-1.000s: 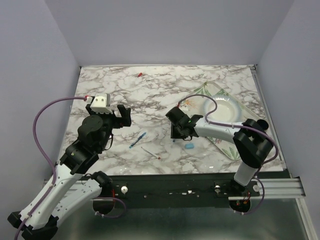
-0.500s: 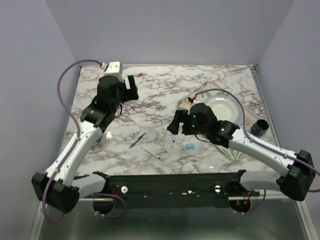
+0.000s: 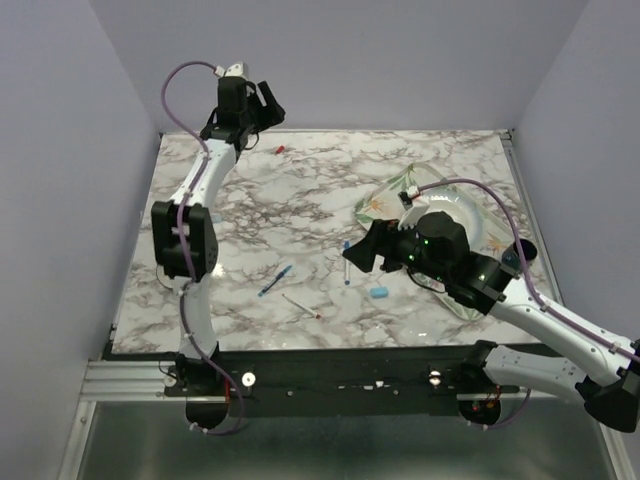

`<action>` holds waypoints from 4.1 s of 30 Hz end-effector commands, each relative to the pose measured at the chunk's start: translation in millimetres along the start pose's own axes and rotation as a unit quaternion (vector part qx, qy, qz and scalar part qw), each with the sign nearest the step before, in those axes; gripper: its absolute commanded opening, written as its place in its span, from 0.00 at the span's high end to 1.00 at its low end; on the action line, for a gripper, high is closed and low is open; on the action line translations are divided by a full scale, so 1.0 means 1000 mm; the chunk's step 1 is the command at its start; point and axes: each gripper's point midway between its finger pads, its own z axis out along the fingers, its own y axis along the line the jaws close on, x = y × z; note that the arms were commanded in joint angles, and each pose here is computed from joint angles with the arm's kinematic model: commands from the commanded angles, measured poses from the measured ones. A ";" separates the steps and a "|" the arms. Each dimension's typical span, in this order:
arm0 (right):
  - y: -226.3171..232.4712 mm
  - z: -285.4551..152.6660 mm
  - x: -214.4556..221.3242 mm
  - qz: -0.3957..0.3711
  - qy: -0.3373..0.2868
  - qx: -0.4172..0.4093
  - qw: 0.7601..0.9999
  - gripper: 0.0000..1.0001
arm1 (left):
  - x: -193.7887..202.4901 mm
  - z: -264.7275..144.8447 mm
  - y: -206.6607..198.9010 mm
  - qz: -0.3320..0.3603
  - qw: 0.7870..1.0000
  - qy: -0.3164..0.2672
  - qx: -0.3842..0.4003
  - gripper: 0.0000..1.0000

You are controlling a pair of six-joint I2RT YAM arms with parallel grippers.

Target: Insert the pens into the pen caps

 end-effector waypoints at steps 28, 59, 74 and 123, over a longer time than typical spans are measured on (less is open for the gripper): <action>0.028 -0.004 -0.047 -0.056 -0.026 -0.011 0.998 0.10 | 0.105 0.210 0.113 -0.248 0.967 -0.022 0.055 0.28; 0.009 -0.055 -0.031 -0.042 -0.065 -0.023 0.997 0.10 | 0.232 0.098 0.004 -0.145 0.931 0.261 0.209 0.36; 0.001 -0.086 -0.017 -0.003 -0.094 -0.046 0.995 0.11 | 0.302 -0.025 -0.032 -0.063 0.891 0.372 0.251 0.38; -0.018 -0.119 -0.011 0.013 -0.138 -0.041 0.989 0.12 | 0.271 -0.050 -0.008 -0.337 0.823 0.211 -0.405 0.61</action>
